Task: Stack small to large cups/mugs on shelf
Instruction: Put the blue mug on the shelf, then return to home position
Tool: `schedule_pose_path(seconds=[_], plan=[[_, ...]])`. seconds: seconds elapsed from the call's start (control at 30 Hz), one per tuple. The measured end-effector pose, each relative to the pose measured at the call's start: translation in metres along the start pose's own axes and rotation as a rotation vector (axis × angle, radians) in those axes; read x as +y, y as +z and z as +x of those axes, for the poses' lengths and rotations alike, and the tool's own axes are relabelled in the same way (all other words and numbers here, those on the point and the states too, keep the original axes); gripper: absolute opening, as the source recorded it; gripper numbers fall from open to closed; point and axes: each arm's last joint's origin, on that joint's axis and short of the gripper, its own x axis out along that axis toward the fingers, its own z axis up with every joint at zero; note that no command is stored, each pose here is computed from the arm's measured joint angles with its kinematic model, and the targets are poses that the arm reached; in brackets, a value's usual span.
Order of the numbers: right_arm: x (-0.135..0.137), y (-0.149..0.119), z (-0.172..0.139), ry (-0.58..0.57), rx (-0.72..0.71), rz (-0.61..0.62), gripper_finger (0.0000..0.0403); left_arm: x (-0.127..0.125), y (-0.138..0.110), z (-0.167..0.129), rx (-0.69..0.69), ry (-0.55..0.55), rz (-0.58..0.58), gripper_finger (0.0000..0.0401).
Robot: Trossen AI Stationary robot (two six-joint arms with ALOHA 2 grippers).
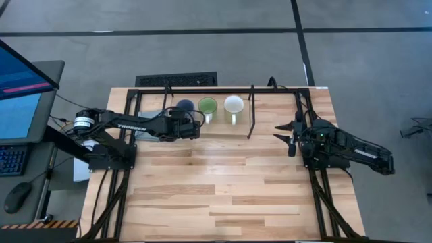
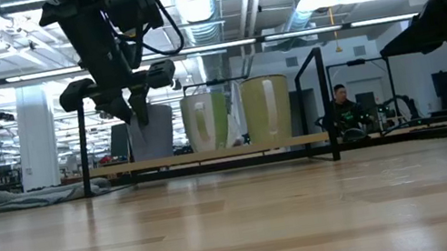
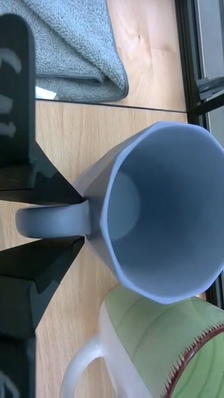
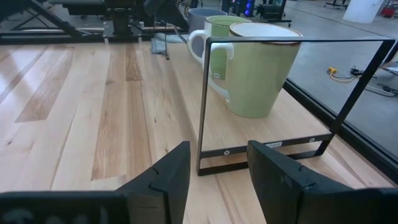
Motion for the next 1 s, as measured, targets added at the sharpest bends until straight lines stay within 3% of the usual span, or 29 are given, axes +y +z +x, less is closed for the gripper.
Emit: schedule_pose_path(seconds=[0.23,0.73,1.0], plan=[[0.000,0.000,0.000,0.000,0.000,0.000,0.0182,-0.001,-0.001,-0.001,-0.016,-0.001,0.002,0.0092],[0.000,0.000,0.000,0.000,0.003,0.000,0.0182,-0.003,-0.006,-0.006,-0.027,-0.019,0.013,0.0221],[0.000,0.000,0.000,0.000,0.003,0.000,0.0182,-0.005,-0.008,-0.010,-0.033,-0.032,0.023,0.0243]])
